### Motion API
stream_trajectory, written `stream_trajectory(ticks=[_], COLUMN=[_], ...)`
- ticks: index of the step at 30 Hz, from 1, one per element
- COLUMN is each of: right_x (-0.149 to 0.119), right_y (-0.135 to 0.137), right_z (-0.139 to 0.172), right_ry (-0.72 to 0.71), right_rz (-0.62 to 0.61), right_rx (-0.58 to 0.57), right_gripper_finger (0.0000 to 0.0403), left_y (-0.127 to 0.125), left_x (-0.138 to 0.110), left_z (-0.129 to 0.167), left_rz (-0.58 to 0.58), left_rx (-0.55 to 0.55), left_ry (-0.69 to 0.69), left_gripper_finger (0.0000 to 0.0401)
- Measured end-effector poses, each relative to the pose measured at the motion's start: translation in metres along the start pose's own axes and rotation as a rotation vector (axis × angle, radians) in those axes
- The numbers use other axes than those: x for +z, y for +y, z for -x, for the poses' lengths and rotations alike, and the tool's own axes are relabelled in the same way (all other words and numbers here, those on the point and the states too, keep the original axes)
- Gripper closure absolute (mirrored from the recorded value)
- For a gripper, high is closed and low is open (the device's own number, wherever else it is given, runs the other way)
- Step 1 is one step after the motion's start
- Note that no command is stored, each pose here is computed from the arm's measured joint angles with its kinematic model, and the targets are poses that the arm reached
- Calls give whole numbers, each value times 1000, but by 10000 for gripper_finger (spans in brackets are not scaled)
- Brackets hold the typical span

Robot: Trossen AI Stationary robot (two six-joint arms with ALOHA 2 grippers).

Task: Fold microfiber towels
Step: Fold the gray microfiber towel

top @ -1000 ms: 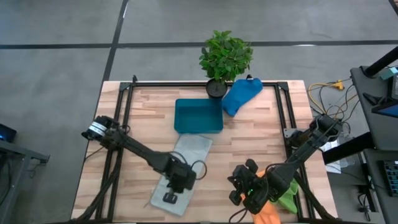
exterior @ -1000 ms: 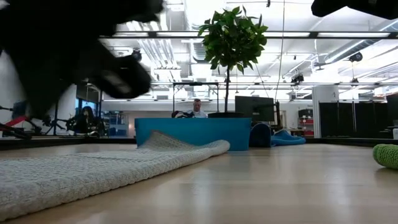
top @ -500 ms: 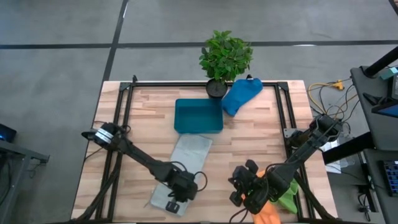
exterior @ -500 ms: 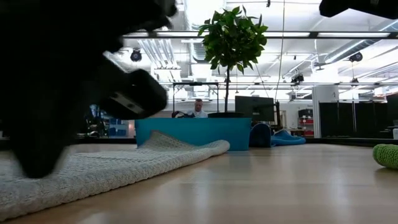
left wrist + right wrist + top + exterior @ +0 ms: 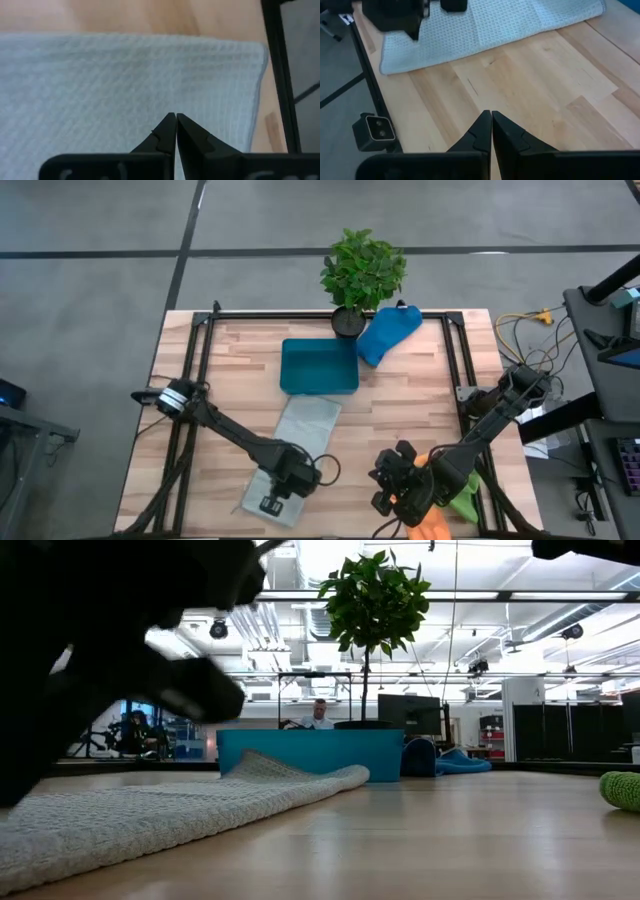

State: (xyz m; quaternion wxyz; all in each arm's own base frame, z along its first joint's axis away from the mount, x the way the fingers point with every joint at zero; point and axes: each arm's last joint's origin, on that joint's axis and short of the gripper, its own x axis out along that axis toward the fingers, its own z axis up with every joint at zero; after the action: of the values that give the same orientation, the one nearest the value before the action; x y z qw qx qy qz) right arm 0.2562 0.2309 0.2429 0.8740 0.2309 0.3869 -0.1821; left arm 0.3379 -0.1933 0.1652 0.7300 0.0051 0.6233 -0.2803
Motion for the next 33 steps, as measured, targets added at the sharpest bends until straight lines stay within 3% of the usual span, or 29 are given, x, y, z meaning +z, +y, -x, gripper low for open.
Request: stream_trajectory(ticks=[6,12,16,21,28,33], right_x=[0,-1,-2,-3,0,3], right_y=[0,2,3,5,15,26], right_z=[0,3,4,4,5,1], right_ry=[0,1,1,-1,-39,-103], right_rz=[-11,-24,-37,-49,28,173], right_rx=[2,9,18,34,133,227], right_gripper_finger=[394,394,394,394,394,394], left_y=[4,13,29,44,20,-10], left_x=[7,29,40,41,31,16], left_z=[-22,-26,-21,-6,44,66], left_rz=[-6,-23,24,83,51,-6], left_rx=[-30,-33,53,114,124,96], left_ry=[-2,-183,-312,-339,-406,-434], left_gripper_finger=[401,401,401,401,401,401])
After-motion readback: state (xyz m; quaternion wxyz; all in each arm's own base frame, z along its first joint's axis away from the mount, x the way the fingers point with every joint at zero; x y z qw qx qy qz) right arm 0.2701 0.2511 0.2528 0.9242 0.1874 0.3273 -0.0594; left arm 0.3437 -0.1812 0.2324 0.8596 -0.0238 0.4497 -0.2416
